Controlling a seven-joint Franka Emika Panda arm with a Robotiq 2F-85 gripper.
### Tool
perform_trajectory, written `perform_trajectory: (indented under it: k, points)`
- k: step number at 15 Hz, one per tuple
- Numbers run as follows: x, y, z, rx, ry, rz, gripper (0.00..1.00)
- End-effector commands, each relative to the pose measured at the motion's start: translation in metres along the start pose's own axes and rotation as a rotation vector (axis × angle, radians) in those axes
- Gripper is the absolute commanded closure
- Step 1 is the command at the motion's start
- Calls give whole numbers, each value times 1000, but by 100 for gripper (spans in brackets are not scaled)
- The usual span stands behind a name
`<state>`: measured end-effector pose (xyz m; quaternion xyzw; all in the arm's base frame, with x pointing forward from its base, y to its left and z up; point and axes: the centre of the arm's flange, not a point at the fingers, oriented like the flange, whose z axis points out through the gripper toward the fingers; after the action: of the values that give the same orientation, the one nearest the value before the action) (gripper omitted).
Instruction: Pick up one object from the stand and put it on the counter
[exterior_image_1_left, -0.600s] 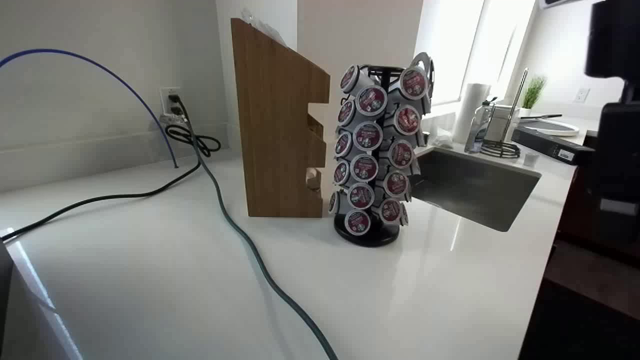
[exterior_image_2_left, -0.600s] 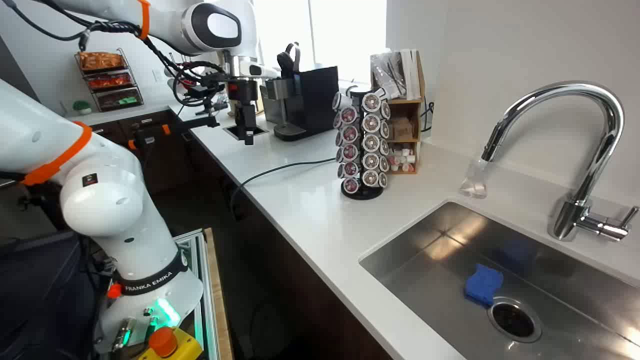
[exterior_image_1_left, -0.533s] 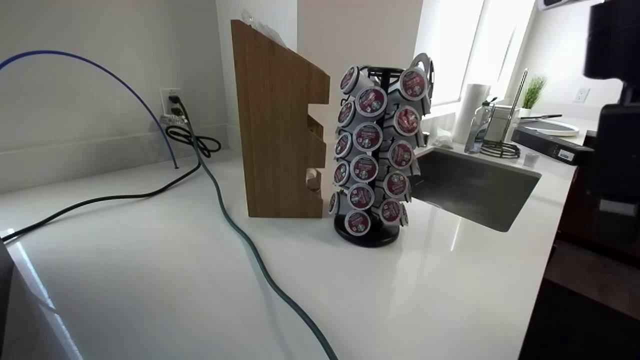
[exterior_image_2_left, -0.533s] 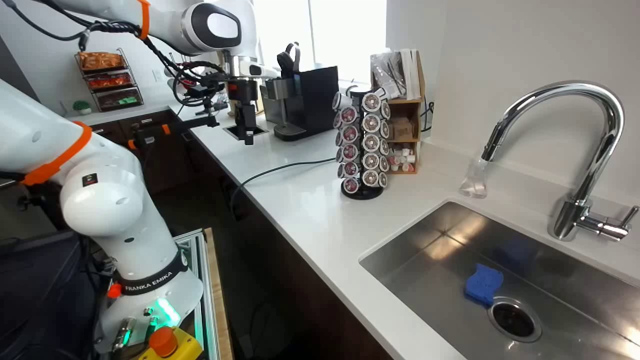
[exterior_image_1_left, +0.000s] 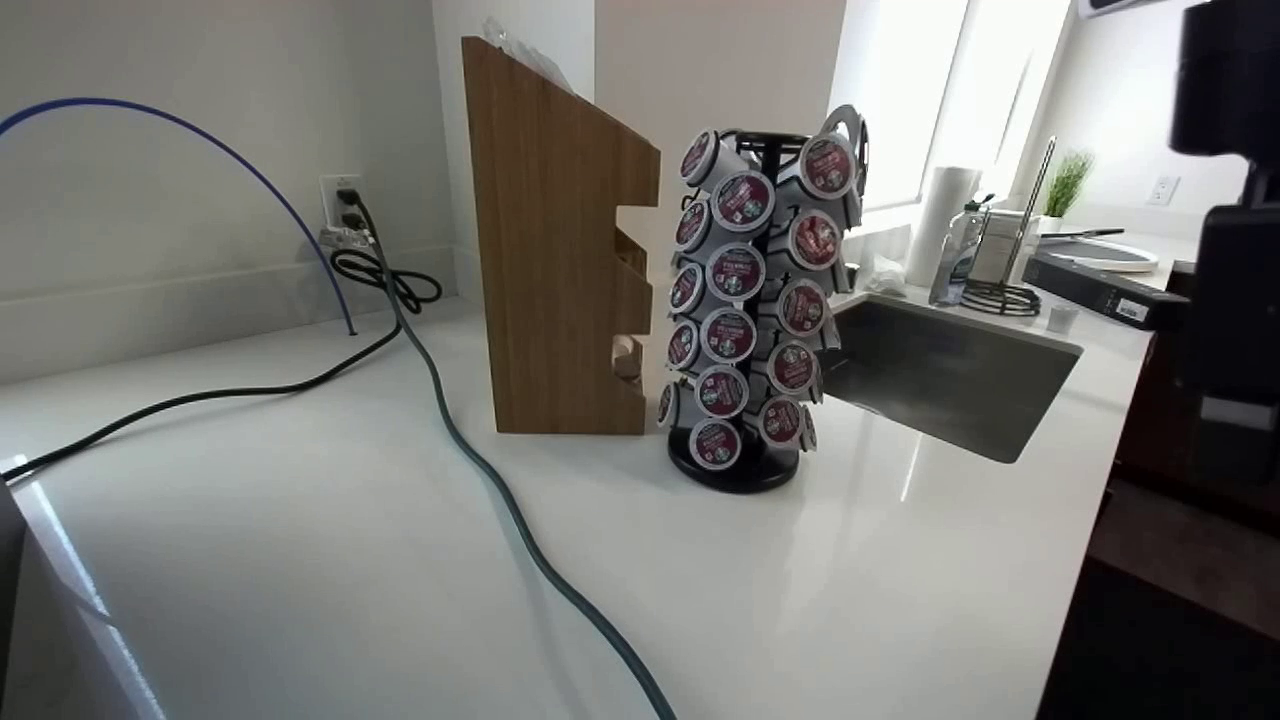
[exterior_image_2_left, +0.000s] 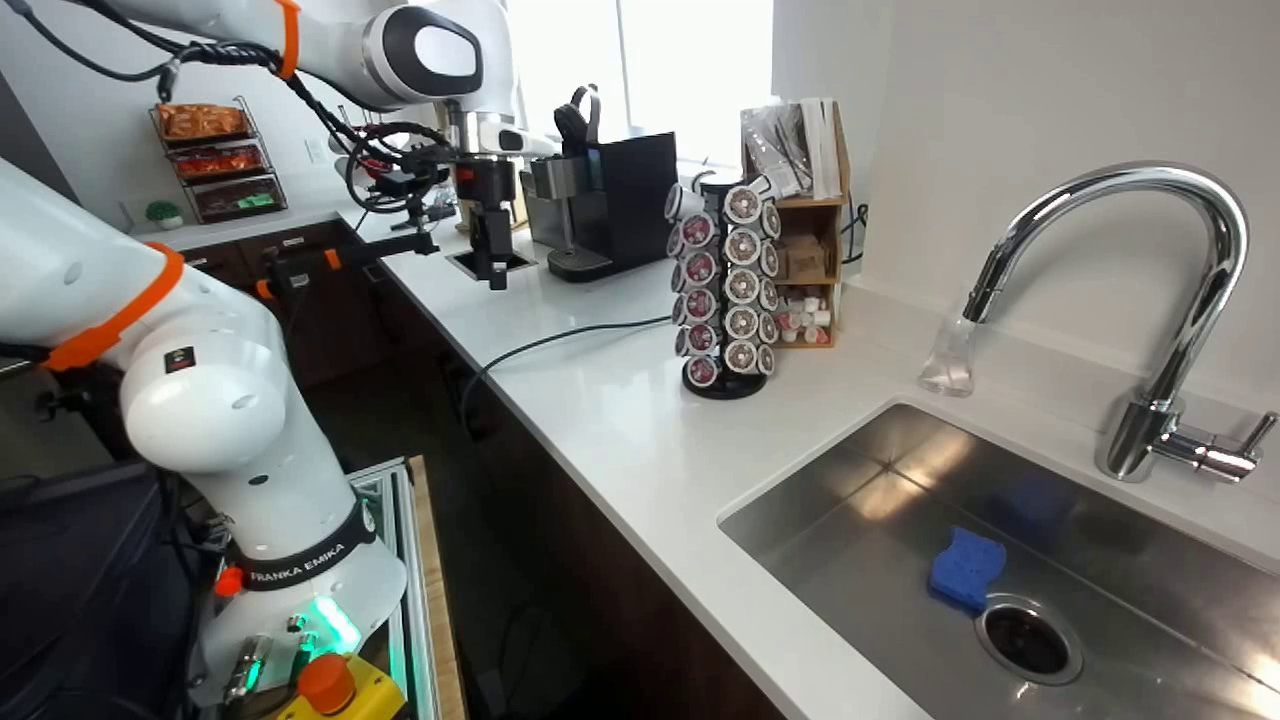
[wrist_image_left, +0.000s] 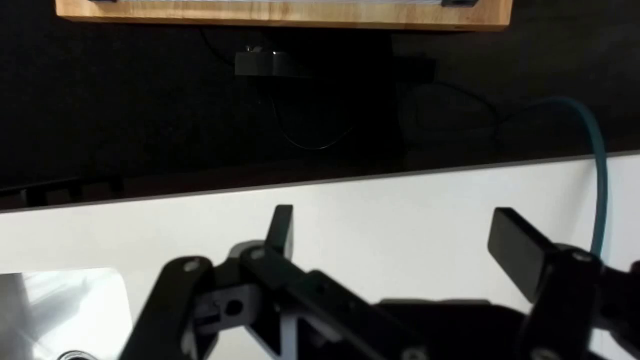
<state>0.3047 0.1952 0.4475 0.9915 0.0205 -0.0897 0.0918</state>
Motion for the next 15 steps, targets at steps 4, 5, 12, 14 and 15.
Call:
perform_trajectory:
  k: [4, 5, 12, 14, 15]
  points:
    - [8, 9, -15, -30, 73, 106, 0]
    - [9, 13, -24, -28, 114, 145, 0]
    - [18, 42, -81, -15, 383, 342, 0]
    - [20, 52, -99, -35, 479, 386, 0]
    - [22, 45, -90, -15, 400, 331, 0]
